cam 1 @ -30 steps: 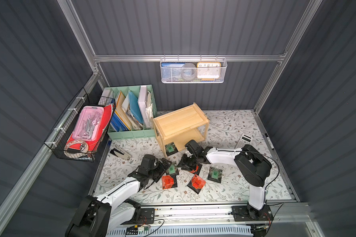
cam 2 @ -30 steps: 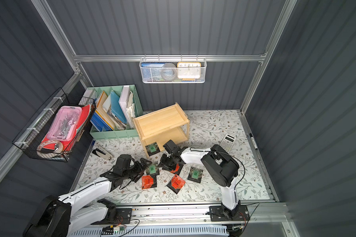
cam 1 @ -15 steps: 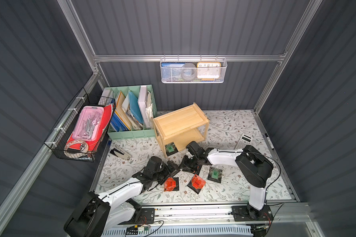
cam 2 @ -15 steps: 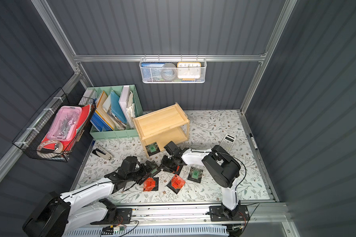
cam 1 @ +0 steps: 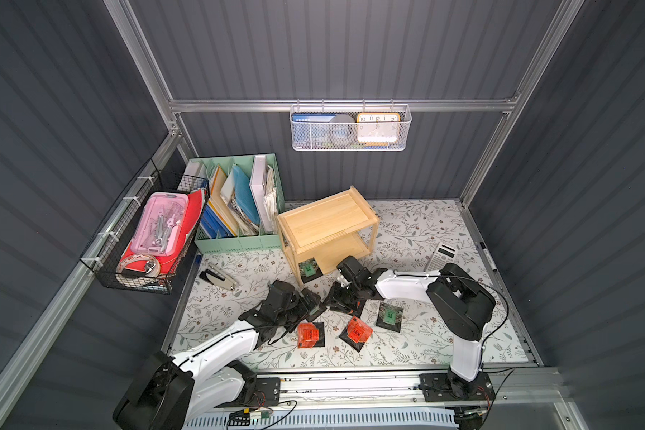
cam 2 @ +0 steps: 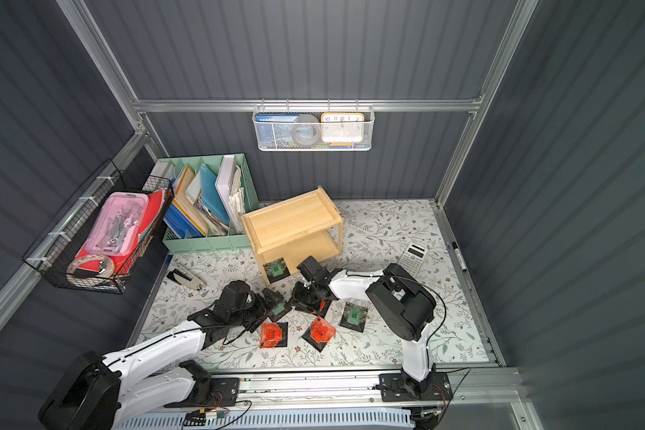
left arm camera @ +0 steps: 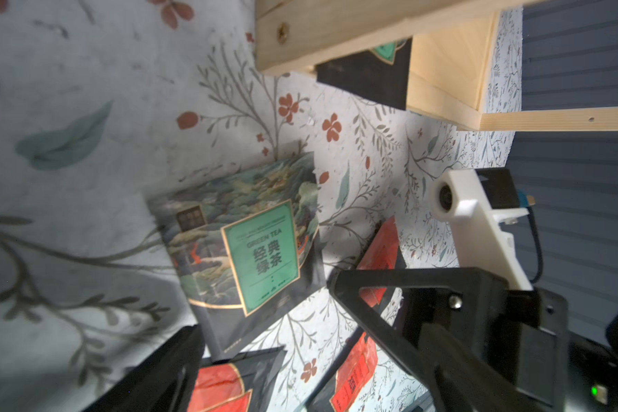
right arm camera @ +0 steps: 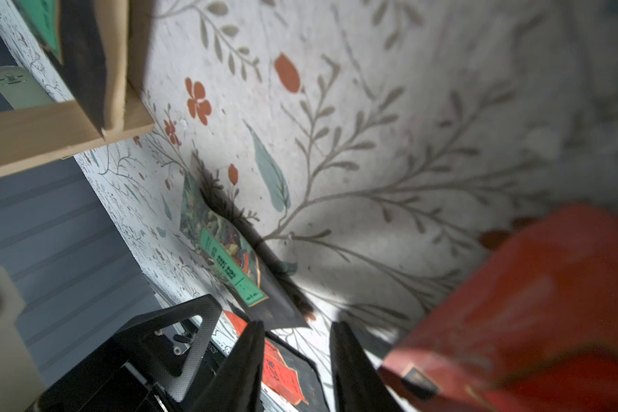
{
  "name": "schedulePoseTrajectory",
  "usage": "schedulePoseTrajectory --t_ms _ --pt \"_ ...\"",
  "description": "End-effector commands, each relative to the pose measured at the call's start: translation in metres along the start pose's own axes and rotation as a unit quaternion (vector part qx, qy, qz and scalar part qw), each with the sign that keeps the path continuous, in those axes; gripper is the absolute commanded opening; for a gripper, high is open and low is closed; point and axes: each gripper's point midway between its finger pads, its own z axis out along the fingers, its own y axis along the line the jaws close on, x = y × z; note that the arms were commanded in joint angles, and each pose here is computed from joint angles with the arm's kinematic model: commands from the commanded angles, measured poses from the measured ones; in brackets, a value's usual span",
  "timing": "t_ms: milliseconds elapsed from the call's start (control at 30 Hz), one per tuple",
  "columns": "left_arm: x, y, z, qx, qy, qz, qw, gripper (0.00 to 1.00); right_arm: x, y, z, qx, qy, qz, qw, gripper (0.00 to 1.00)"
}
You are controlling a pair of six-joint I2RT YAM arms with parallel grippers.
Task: Place the tea bags on the shelf by color
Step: Pick up the tea bag from the center of the board.
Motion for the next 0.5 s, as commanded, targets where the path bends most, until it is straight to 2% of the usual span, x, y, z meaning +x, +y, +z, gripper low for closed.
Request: schedulePoseTrajectory --t_ms 0,467 --pt "-0.007 -0.009 -0.001 -0.004 -0.011 0.019 1.000 1.00 0.003 0.005 -0.002 -0.006 0.006 -0.010 1.000 0.36" --pt "-0.023 -0.007 0.010 -0.034 -0.041 0.021 0.998 1.00 0.003 0.007 -0.003 -0.002 0.010 -0.013 1.000 0.36"
